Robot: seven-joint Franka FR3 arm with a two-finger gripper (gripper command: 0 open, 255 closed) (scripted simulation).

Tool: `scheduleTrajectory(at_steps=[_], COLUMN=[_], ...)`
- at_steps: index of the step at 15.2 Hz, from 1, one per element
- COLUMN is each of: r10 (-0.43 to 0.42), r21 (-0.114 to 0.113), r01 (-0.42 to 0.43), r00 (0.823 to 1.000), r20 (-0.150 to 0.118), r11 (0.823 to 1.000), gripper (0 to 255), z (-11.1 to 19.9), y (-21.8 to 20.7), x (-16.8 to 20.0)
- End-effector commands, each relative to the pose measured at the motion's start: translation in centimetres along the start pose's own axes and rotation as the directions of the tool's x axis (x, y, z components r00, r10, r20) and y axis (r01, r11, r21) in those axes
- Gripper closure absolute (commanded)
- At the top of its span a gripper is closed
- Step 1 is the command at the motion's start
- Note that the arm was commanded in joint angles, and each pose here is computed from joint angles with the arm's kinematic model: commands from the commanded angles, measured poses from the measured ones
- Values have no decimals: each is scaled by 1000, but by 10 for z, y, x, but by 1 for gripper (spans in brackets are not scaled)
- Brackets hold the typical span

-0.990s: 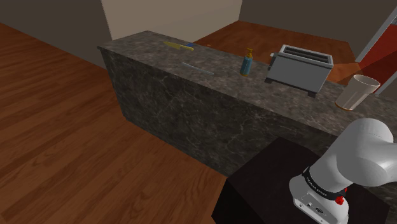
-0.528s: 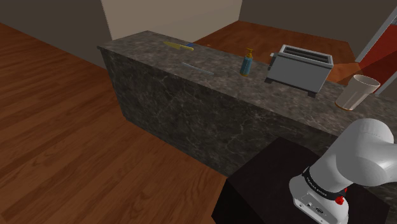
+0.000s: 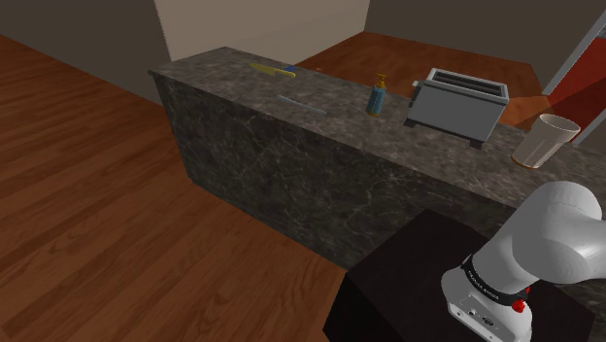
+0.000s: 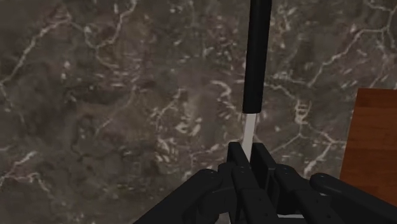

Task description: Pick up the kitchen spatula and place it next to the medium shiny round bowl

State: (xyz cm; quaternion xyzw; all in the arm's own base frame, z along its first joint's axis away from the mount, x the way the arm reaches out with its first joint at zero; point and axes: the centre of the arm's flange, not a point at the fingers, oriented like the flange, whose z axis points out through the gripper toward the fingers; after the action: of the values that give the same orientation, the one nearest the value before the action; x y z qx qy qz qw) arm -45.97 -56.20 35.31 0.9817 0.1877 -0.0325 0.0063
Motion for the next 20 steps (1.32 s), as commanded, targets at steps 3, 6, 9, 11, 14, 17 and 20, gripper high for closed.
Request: scheduleTrajectory(at_steps=[3,6,9,11,14,17,20], r10=[0,0,0,0,0,0,0], r21=[0,0,0,0,0,0,0], r01=[0,0,0,0,0,0,0], r00=[1000,1000,1000,1000,1000,1000,1000], r20=[0,0,0,0,0,0,0], r11=[1000,1000,1000,1000,1000,1000,1000], gripper=[255,255,0,0,0,0,0], z=[3,3,3,3,-11,-47,-47], y=[-1,-1,-1,-1,-1,-1,-1], x=[0,0,0,0,0,0,0])
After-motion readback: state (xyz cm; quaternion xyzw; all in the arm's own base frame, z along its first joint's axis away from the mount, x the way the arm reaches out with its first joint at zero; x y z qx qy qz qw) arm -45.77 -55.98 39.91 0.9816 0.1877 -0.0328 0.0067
